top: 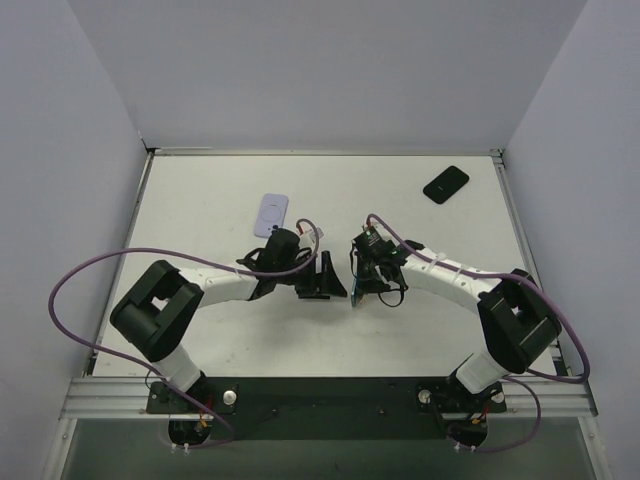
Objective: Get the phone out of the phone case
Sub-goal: Remove the phone case from the phone.
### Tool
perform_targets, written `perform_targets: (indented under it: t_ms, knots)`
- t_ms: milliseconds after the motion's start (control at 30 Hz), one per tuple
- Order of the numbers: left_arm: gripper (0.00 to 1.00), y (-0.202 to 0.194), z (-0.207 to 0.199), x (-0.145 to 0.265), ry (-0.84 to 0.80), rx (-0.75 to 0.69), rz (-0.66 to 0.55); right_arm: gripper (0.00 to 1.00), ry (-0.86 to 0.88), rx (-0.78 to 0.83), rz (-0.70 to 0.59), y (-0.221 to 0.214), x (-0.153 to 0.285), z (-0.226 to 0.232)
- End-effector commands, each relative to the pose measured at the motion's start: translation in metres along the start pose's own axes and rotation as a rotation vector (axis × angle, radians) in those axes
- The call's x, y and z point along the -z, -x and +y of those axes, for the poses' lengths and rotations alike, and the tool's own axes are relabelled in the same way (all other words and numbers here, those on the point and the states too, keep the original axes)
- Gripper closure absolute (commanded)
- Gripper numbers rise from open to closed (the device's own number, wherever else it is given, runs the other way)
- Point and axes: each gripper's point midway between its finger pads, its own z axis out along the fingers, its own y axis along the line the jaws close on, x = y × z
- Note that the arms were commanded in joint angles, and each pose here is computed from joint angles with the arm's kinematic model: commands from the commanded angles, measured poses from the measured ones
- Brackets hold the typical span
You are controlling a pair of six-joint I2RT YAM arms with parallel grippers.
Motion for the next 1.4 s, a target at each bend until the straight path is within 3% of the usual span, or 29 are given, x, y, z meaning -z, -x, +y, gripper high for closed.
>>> perform_targets:
  t_ms: [0,500,1033,1133,1167,1367]
  knots:
    - [0.21,0.010,-0.014,-0.002,0.025,-0.105,-0.024,1.00,0.123,-0.041,0.080,-0.020,-0.031,0.027]
    - [0.28,0.012,-0.021,-0.029,0.109,-0.184,-0.079,1.00,0.143,-0.046,0.082,-0.019,-0.028,0.031]
    - [0.49,0.023,-0.001,-0.037,0.273,-0.241,-0.076,1.00,0.159,-0.053,0.080,-0.017,-0.025,0.034]
    - [0.57,0.027,0.000,-0.033,0.300,-0.258,-0.087,1.00,0.160,-0.057,0.081,-0.017,-0.024,0.034]
    - [0.67,0.028,-0.001,-0.033,0.305,-0.262,-0.091,1.00,0.159,-0.060,0.084,-0.017,-0.025,0.033]
    - [0.97,0.035,-0.012,-0.028,0.298,-0.276,-0.102,1.00,0.156,-0.095,0.077,-0.011,-0.019,0.026]
